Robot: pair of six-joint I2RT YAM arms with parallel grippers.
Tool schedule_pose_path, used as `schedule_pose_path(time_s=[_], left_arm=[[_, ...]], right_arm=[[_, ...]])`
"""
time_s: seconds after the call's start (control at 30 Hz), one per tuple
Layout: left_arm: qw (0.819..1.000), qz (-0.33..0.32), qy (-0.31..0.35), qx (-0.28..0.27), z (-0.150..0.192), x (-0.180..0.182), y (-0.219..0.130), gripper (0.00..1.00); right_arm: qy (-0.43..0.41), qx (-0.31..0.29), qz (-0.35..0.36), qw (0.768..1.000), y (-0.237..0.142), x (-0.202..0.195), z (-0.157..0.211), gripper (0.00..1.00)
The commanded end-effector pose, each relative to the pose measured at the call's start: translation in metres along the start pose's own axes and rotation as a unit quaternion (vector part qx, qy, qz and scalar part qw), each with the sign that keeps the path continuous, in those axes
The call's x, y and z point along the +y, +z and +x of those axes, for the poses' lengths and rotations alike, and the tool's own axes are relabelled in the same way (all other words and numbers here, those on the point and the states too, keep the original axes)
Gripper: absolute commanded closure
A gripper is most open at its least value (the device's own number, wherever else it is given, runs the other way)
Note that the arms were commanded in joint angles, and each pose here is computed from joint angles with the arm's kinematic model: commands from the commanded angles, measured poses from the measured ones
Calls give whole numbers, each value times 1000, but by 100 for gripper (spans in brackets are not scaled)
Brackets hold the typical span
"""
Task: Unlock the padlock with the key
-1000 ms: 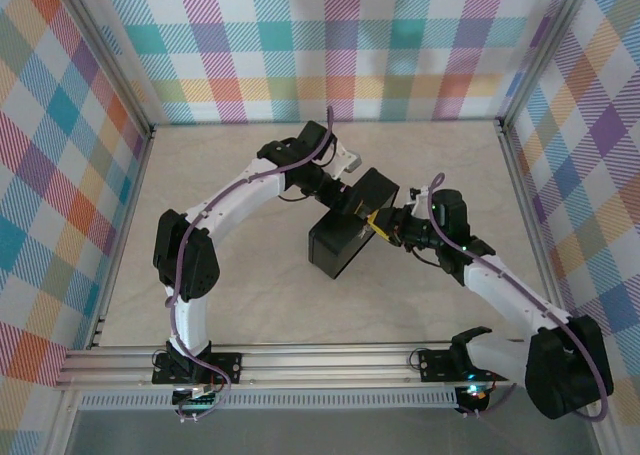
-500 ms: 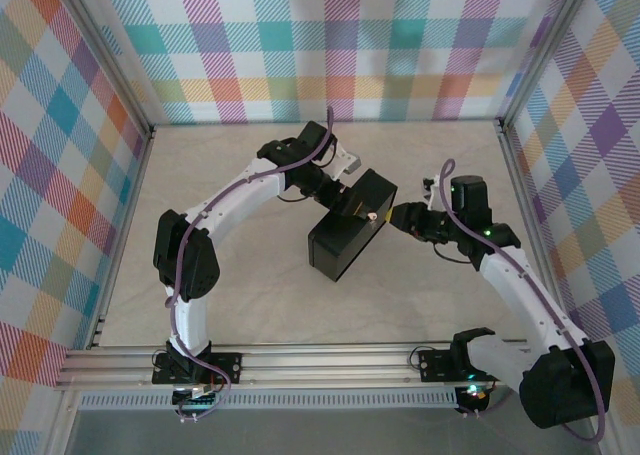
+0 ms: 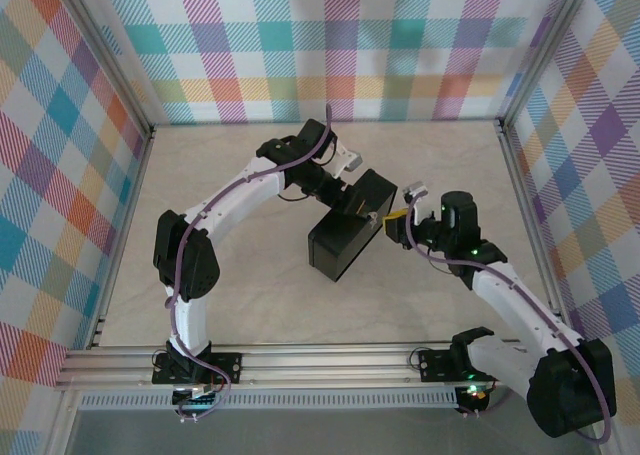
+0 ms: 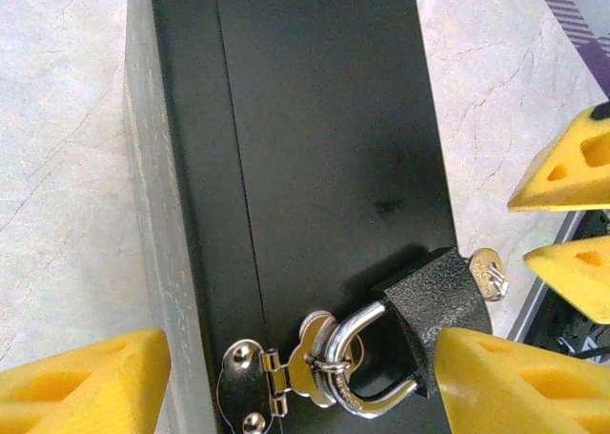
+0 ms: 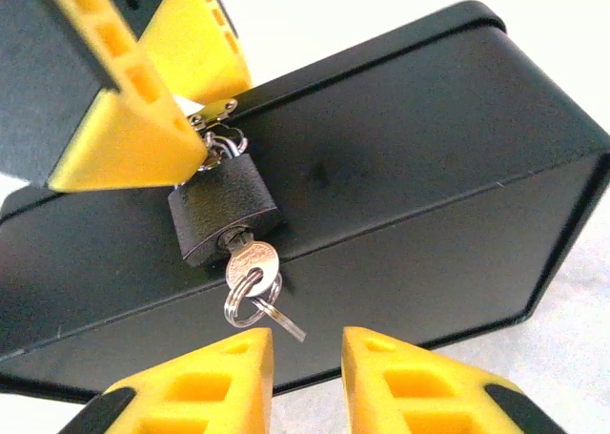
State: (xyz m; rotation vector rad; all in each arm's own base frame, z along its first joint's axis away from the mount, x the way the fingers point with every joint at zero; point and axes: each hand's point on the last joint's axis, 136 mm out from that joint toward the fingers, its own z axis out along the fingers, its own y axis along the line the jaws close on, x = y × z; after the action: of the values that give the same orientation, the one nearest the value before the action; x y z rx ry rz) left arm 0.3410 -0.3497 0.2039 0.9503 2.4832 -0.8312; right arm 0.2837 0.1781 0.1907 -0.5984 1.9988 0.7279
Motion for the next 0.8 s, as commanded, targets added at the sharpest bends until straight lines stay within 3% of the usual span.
schedule_pose_path(time_s=[0.0,0.4,0.77], left_arm=[[999,12,4,-37,-20,-12,-23,26],[1000,12,2,-26,-21,-5,-17,27],[1000,18,1,-22,-22,-4,-15,27]], right_arm=[[-102,-36,-5,994,3,8,-10,74],[-186,-50,26,981,10,7,-16,79],[-205,-6,74,976,14,-13,-5,81]])
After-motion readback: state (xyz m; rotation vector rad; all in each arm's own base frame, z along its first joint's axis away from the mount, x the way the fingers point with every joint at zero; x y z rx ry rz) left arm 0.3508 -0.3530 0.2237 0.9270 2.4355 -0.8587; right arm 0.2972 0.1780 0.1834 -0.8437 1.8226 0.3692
